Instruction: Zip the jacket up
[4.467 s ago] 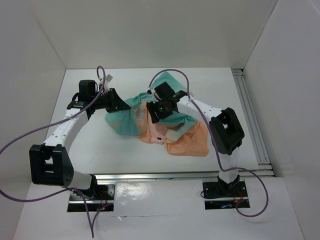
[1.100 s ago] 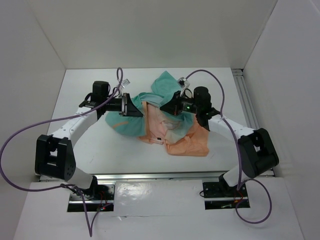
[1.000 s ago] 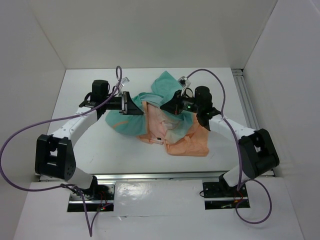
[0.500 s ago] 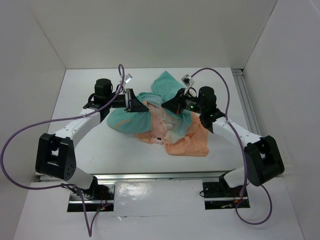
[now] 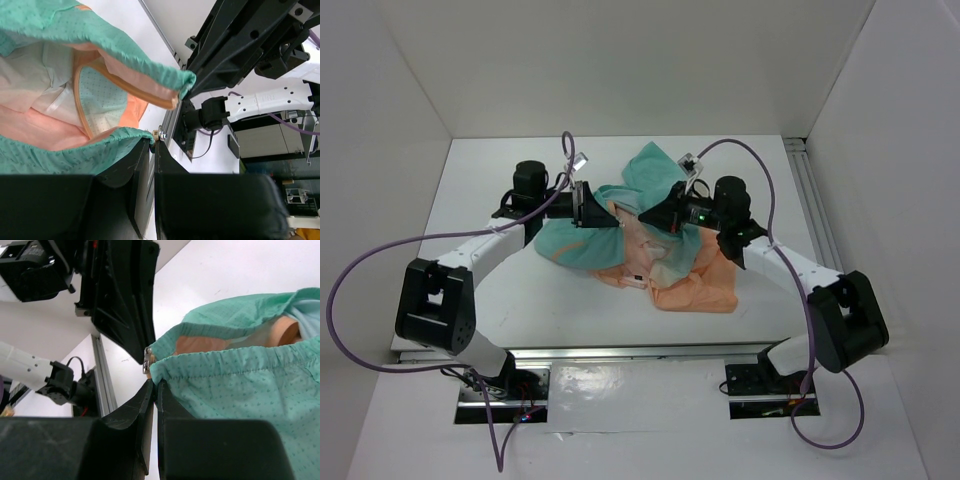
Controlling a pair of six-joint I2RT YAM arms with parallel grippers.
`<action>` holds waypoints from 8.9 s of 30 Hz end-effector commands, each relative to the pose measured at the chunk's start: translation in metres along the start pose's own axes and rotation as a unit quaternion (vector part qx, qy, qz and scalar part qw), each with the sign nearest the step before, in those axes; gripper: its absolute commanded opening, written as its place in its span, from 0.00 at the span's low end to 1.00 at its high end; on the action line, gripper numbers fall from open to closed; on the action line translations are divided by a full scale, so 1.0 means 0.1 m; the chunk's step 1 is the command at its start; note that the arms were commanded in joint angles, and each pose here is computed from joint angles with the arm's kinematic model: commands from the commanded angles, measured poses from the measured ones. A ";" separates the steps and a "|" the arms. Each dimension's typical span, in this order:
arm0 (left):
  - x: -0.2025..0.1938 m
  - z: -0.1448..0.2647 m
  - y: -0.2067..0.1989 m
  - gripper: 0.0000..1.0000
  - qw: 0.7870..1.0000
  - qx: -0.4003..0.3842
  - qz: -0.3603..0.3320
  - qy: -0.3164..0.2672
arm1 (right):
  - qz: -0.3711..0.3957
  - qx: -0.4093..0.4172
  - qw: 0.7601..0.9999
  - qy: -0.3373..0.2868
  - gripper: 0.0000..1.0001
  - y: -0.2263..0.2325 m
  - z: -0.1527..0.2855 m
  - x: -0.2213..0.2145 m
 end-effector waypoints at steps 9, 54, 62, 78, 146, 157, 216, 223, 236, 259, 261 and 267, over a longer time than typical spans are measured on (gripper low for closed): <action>0.04 0.00 -0.16 0.00 0.998 -0.037 -0.053 -0.017 | 0.015 0.089 0.996 -0.003 0.00 0.12 -0.07 0.02; -0.02 -0.03 -0.24 0.00 0.996 -0.063 -0.069 0.009 | -0.049 0.117 0.992 -0.023 0.00 -0.01 -0.05 -0.09; -0.03 -0.03 -0.23 0.00 0.996 -0.062 -0.070 0.010 | -0.049 0.123 0.991 -0.023 0.00 0.00 -0.04 -0.08; -0.04 -0.03 -0.21 0.00 0.996 -0.059 -0.066 0.012 | -0.045 0.131 0.990 -0.029 0.00 -0.03 -0.09 -0.02; -0.01 -0.02 -0.23 0.00 0.995 -0.055 -0.078 0.014 | -0.070 0.159 0.984 -0.027 0.00 0.01 -0.13 -0.06; 0.03 0.00 -0.25 0.00 0.995 -0.058 -0.078 0.006 | -0.081 0.163 0.983 -0.013 0.00 0.02 -0.11 -0.15; -0.01 0.04 -0.24 0.00 0.995 -0.061 -0.074 0.010 | -0.065 0.178 0.982 -0.013 0.00 -0.06 -0.23 -0.02; 0.02 0.03 -0.26 0.00 0.995 -0.060 -0.078 0.005 | -0.076 0.168 0.983 -0.006 0.00 -0.07 -0.16 -0.12; 0.02 0.03 -0.26 0.00 0.995 -0.060 -0.079 0.005 | -0.071 0.168 0.983 -0.007 0.00 -0.03 -0.11 -0.11; 0.00 0.02 -0.20 0.00 0.996 -0.057 -0.071 0.007 | -0.058 0.166 0.984 -0.014 0.00 -0.03 -0.04 -0.03; 0.01 0.02 -0.20 0.00 0.996 -0.055 -0.070 0.004 | -0.058 0.166 0.984 -0.014 0.00 -0.03 -0.04 -0.03; 0.01 0.02 -0.20 0.00 0.996 -0.055 -0.070 0.004 | -0.059 0.171 0.983 -0.013 0.00 -0.03 -0.05 -0.02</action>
Point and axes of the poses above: each gripper's point midway between its finger pads, its own z axis back along the fingers, its own y axis along the line the jaws close on, x = y × z, the point moved 7 cm from there along z, back along the fingers, and after that the axes turned 13 degrees about z, right-handed, at the moved point
